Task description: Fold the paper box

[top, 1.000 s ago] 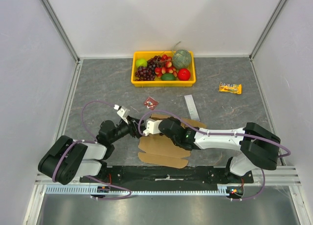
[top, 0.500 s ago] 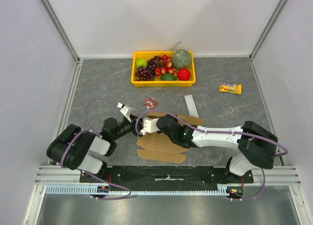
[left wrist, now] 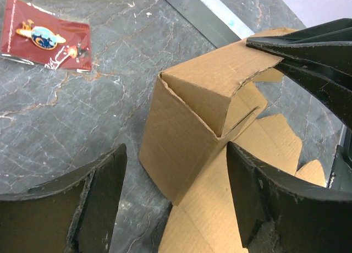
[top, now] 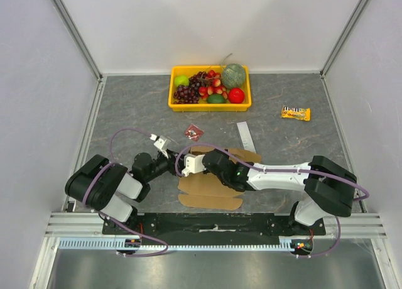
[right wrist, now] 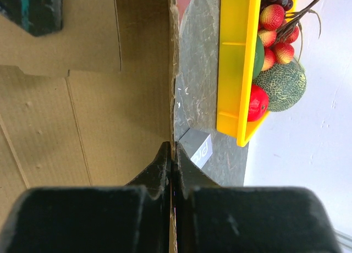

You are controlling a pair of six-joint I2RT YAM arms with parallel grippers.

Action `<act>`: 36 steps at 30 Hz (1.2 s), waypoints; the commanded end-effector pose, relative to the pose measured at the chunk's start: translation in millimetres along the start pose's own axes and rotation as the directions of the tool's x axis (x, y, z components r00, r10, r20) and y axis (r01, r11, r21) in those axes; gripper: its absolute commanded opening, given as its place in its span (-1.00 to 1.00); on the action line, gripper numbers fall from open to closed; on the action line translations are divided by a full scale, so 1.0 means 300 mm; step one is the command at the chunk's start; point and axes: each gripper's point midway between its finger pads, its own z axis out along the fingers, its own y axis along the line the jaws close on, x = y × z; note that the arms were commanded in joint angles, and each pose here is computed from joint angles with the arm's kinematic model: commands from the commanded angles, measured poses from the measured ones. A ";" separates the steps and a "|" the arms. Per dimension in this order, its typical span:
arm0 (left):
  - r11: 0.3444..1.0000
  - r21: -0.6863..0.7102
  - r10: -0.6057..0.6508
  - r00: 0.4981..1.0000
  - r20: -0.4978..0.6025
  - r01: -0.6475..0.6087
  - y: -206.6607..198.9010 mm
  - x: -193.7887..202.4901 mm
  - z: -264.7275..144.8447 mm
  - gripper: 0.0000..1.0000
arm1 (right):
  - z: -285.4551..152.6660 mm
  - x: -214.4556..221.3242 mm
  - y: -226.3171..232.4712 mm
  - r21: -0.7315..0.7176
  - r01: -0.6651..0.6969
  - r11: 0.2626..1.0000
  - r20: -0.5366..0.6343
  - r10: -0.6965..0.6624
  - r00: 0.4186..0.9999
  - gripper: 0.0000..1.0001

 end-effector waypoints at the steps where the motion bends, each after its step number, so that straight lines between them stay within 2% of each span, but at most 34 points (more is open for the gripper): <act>1: 0.995 0.013 0.096 0.988 0.117 -0.098 -0.018 -0.085 0.005 0.58 | -0.027 -0.021 -0.031 0.050 -0.008 0.999 0.044 0.006 0.999 -0.93; 8: 0.995 0.020 0.097 0.988 0.119 -0.100 -0.034 -0.080 0.012 0.59 | -0.050 -0.025 -0.024 0.069 -0.009 0.998 0.059 0.005 0.998 -0.80; 13: 0.995 0.018 0.100 0.987 0.125 -0.103 -0.051 -0.079 0.016 0.59 | -0.062 -0.028 -0.006 0.059 -0.010 0.998 0.068 0.006 0.998 -0.62; 17: 0.994 -0.005 0.108 0.986 0.129 -0.108 -0.055 -0.081 0.023 0.59 | -0.072 -0.033 -0.002 0.055 -0.022 0.998 0.074 0.018 0.997 -0.39; 23: 0.991 -0.066 0.123 0.982 0.145 -0.114 -0.042 -0.094 0.014 0.59 | -0.095 -0.039 -0.007 0.054 -0.053 0.997 0.097 0.048 0.994 -0.21; 31: 0.991 -0.061 0.128 0.983 0.132 -0.121 -0.047 -0.085 0.028 0.59 | -0.099 -0.044 0.026 0.014 -0.081 0.997 0.119 0.078 0.990 -0.22; 36: 0.991 -0.060 0.126 0.984 0.124 -0.119 -0.044 -0.074 0.032 0.59 | -0.099 -0.042 0.049 -0.017 -0.085 0.996 0.121 0.086 0.989 -0.35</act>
